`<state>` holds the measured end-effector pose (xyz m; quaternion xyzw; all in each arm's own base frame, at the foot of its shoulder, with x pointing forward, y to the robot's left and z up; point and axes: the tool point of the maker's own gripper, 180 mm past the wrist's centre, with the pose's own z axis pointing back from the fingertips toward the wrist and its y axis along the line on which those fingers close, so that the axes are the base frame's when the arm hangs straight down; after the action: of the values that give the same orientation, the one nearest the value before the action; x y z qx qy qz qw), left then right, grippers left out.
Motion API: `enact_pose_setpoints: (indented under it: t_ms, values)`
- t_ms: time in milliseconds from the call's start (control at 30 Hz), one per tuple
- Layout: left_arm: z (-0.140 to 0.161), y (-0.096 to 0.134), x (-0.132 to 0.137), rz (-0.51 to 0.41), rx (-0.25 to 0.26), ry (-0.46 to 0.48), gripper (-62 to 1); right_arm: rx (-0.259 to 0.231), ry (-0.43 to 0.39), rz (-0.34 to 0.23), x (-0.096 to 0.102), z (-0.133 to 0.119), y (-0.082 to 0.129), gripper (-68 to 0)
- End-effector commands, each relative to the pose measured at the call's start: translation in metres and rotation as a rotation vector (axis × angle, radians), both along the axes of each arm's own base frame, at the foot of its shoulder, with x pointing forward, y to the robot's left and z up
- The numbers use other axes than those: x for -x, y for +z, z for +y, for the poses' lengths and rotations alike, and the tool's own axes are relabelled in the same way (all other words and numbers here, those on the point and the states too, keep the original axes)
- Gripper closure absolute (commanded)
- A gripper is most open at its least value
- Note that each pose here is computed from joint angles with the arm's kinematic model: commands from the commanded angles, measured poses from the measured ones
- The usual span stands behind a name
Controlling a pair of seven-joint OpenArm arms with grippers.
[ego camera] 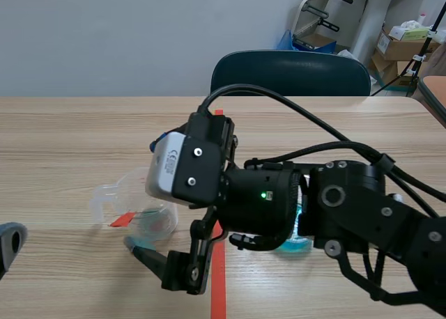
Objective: Do the redox reaction experiment
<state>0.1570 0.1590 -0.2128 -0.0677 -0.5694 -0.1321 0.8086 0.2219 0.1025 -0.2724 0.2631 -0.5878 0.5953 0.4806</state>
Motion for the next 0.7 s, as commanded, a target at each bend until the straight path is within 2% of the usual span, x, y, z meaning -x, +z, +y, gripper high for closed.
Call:
enact_pose_setpoints:
  t_ms: [0,67,233,467,667]
  values:
    - [-0.0016,0.0057,-0.0019,-0.022,0.011,-0.002,-62.3,-0.016,0.007,-0.026,-0.0018,0.0033,0.009,-66.3]
    - [-0.0016,0.0056,-0.0019,-0.022,0.01,-0.001,-62.3,-0.012,0.01,-0.032,-0.0013,0.004,0.0085,-63.1]
    - [-0.0016,0.0055,-0.0019,-0.021,0.01,-0.001,-62.3,-0.021,-0.01,-0.047,-0.0052,0.0032,0.011,-44.8]
    - [-0.0016,0.0055,-0.0019,-0.021,0.01,-0.001,-62.3,-0.041,0.001,-0.051,-0.0034,0.0043,0.0146,-29.4]
    - [-0.0016,0.0055,-0.0019,-0.021,0.01,-0.001,-62.3,-0.051,0.007,-0.053,-0.0023,0.0047,0.0164,-7.8]
